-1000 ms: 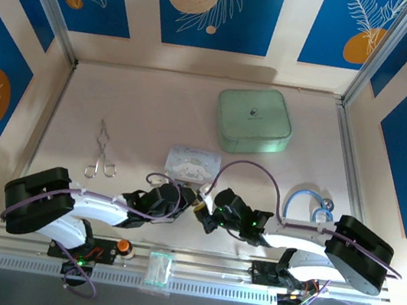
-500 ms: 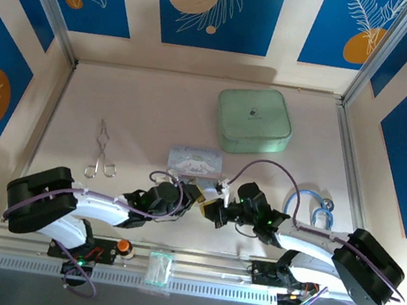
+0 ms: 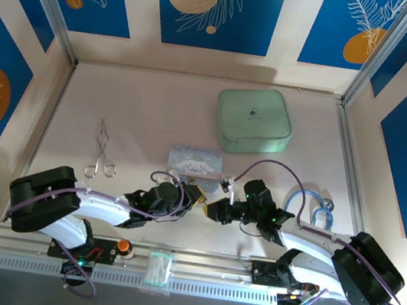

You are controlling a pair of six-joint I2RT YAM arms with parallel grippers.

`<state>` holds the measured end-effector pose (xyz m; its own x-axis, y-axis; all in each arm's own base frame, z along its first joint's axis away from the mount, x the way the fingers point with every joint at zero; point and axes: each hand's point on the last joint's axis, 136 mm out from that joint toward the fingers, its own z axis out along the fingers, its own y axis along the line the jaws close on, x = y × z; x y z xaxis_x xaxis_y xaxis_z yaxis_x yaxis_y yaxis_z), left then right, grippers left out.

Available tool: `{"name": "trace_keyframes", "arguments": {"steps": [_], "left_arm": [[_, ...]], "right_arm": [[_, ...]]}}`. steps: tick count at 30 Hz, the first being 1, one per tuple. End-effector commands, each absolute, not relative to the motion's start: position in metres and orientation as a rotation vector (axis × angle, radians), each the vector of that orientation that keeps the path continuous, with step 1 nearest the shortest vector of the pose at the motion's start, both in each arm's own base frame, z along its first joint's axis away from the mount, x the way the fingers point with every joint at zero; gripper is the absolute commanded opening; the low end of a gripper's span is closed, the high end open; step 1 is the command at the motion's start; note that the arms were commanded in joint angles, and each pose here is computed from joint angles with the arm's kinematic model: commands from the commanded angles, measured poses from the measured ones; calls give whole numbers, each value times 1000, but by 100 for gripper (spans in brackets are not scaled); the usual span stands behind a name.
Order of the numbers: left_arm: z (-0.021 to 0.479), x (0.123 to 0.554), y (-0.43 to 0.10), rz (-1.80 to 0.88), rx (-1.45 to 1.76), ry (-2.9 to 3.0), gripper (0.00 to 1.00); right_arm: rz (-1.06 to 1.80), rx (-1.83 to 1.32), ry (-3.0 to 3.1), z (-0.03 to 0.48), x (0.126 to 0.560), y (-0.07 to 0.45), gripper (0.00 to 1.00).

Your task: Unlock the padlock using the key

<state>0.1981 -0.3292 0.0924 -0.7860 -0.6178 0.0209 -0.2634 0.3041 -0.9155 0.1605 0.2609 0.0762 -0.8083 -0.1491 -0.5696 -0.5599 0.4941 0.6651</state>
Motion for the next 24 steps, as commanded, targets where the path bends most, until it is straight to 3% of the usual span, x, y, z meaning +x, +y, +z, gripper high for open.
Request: {"name": "trace_keyframes", "arguments": {"steps": [1, 10, 22, 24], "left_arm": [[94, 192, -332, -1514, -768, 2254, 0], [90, 191, -331, -1493, -767, 2270, 0], [90, 191, -326, -1481, -780, 2264, 0], [89, 191, -326, -1475, -782, 2267, 0]], "right_arm": [[1203, -482, 2358, 66, 170, 250, 26], [1250, -413, 2352, 74, 175, 253, 47], [1198, -327, 2411, 60, 180, 238, 48], [1203, -304, 2408, 61, 181, 237, 52]]}}
